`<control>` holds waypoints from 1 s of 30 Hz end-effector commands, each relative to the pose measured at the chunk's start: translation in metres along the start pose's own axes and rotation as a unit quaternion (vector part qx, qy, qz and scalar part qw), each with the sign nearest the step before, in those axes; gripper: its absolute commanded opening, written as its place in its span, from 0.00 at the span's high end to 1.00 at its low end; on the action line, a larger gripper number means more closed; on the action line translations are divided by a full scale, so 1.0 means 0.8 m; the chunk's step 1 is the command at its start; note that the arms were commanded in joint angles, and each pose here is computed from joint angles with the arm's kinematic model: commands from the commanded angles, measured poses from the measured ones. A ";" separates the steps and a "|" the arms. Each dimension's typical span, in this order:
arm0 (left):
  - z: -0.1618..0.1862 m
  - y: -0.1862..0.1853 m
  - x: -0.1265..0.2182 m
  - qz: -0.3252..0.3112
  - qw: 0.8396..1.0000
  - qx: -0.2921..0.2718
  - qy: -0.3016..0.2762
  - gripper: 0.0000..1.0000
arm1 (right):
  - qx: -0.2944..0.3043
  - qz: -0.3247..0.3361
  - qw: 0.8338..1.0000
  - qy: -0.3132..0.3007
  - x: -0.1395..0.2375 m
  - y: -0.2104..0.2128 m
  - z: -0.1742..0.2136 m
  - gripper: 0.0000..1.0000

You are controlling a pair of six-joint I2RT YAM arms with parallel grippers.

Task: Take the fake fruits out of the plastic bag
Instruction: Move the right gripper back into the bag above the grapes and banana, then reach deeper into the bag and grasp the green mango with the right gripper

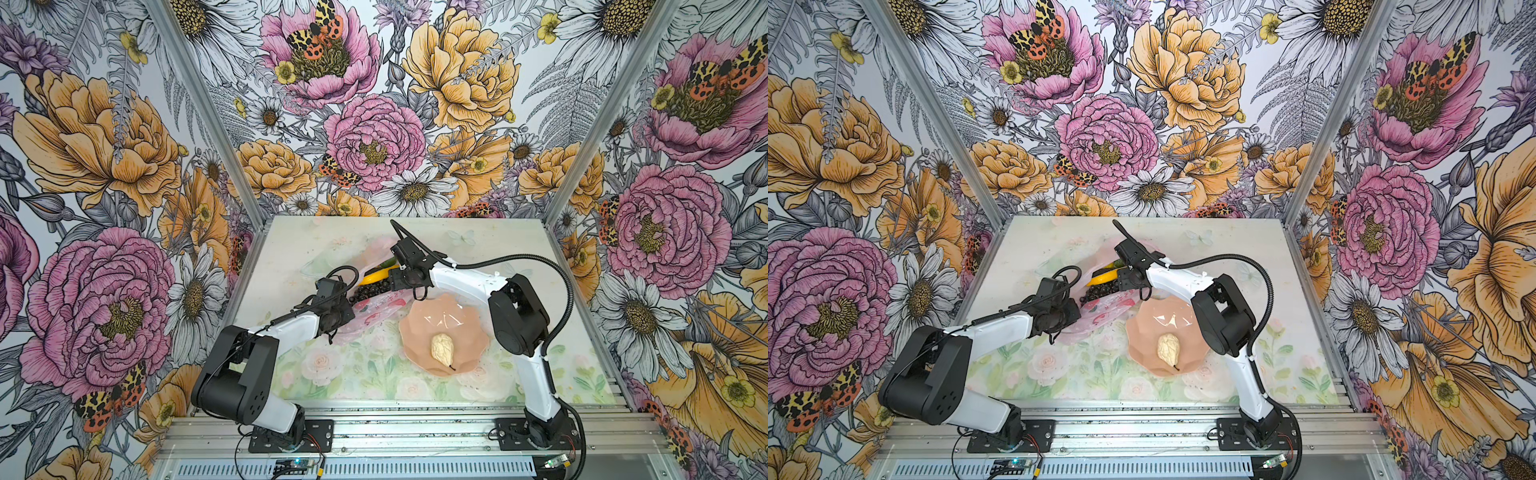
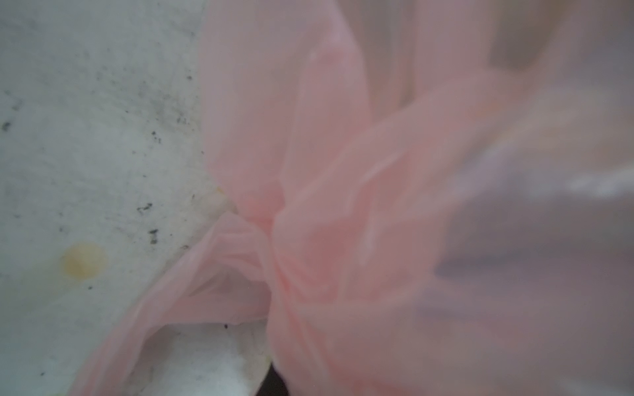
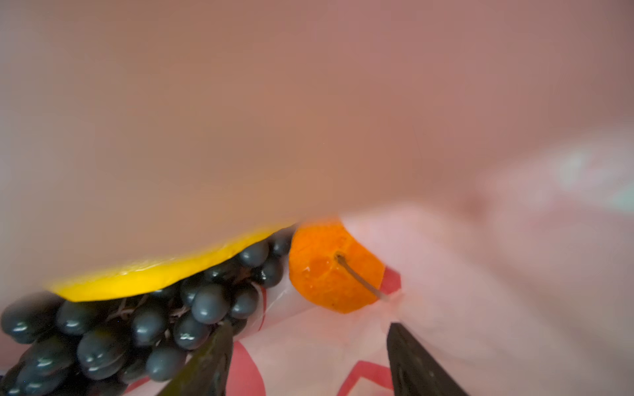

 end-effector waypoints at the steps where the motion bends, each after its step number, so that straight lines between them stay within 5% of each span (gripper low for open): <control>1: 0.005 -0.005 -0.005 0.010 1.000 -0.016 0.008 0.91 | -0.018 -0.006 1.000 -0.005 -0.009 -0.007 -0.009 0.28; 14: -0.011 -0.039 0.008 0.041 0.998 -0.048 -0.019 0.91 | -0.046 -0.006 0.998 -0.051 0.006 -0.014 -0.052 0.41; 22: -0.044 -0.030 0.036 0.070 0.996 -0.020 -0.054 0.93 | 0.017 -0.026 0.995 -0.090 0.034 0.027 -0.078 0.29; 30: -0.049 -0.022 0.040 0.090 0.994 -0.002 -0.055 0.95 | 0.062 -0.097 0.987 -0.112 0.015 0.104 -0.102 0.28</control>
Point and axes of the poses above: each gripper's point midway between its finger pads, its own x axis back along the fingers, its own y axis along the line the jaws close on, z = x × y, the point moved 6 cm from there along x, back along the fingers, and after that the axes turned 15 degrees about x, right-handed, at the moved point
